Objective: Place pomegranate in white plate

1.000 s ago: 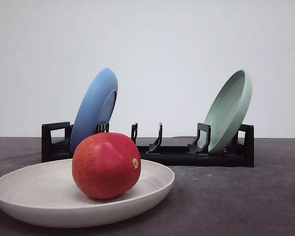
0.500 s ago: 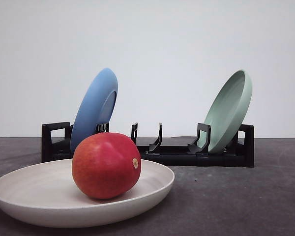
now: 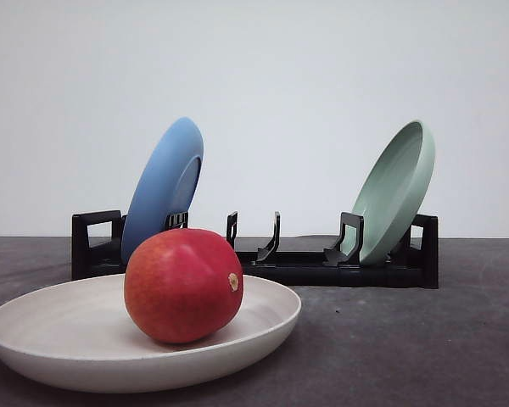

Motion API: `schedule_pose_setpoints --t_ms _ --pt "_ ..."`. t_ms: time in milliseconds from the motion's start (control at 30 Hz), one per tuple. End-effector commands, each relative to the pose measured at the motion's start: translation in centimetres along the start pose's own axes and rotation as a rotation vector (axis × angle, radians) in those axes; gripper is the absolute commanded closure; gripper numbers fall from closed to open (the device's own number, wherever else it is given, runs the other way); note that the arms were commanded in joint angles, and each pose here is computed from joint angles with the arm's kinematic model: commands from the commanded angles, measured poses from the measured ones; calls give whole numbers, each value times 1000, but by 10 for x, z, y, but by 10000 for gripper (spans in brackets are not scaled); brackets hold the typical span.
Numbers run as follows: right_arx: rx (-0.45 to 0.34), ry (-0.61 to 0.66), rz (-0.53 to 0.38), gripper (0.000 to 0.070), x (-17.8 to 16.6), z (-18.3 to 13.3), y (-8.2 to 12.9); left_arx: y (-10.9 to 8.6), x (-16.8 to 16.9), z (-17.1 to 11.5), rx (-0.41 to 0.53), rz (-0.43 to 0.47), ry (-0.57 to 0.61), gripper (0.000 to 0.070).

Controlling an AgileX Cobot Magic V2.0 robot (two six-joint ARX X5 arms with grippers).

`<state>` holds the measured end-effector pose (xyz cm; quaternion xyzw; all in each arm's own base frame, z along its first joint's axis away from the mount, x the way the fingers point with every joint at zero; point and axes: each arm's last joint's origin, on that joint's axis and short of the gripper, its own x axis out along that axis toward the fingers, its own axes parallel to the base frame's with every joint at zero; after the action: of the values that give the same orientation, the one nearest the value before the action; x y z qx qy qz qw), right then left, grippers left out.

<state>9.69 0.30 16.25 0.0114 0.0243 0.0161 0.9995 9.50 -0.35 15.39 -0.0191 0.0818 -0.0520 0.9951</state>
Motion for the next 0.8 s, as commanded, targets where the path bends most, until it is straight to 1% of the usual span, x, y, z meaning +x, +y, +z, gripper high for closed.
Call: schedule_pose_setpoints --t_ms 0,767 --pt "11 -10 -4 681 0 0 0 0 1 -4 -8 4 11 700" --pt "11 -10 -4 681 0 0 0 0 1 -4 -8 4 11 700"
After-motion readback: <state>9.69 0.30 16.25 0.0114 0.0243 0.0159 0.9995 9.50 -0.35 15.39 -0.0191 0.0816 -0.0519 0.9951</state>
